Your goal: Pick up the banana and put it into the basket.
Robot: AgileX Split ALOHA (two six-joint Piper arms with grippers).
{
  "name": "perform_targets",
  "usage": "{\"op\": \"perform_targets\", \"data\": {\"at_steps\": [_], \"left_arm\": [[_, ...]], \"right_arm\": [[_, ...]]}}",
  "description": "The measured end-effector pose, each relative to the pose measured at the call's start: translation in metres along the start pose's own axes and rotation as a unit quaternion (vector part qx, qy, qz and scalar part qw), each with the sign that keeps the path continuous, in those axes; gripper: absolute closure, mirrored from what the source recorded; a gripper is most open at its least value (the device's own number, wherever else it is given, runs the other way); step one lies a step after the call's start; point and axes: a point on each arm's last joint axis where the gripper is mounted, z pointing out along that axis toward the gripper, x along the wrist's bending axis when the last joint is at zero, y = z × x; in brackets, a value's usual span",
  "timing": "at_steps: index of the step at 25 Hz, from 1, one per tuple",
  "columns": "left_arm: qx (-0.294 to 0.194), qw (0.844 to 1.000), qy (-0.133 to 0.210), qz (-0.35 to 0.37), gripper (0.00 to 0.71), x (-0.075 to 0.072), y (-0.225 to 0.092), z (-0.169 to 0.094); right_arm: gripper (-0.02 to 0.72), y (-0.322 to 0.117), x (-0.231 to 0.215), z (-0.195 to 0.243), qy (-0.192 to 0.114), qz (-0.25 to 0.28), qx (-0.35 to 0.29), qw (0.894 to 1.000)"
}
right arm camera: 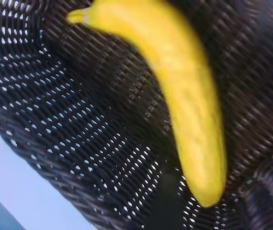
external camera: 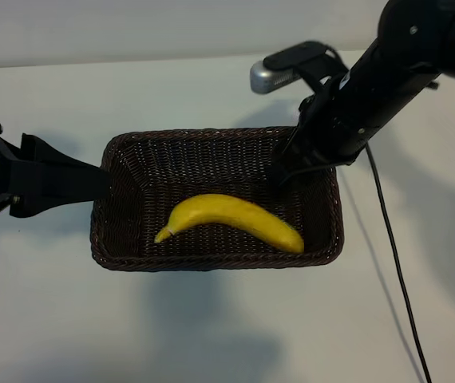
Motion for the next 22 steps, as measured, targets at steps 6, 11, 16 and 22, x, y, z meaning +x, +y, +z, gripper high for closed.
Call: {"op": "perform_targets", "data": {"at_steps": [6,11,16,22], "left_arm": [[0.007,1.000,-0.003,-0.002,0.144,0.000,-0.001,0.000],[0.016,1.000,0.006,-0.010,0.144,0.001,-0.003,0.000],[0.029,0.999,0.016,-0.020,0.144,0.006,-0.003,0.003],[0.031,0.999,0.018,-0.024,0.144,0.009,-0.001,0.006]], "right_arm": [[0.250,-0.003,0.003,-0.049,-0.017,0.006,-0.057,0.998],[0.258,-0.011,0.002,-0.078,-0.023,0.013,-0.071,0.997],[0.258,-0.019,0.002,-0.108,-0.035,0.015,-0.102,0.994],[0.258,-0.027,0.013,-0.132,-0.042,0.004,-0.135,0.990]]}}
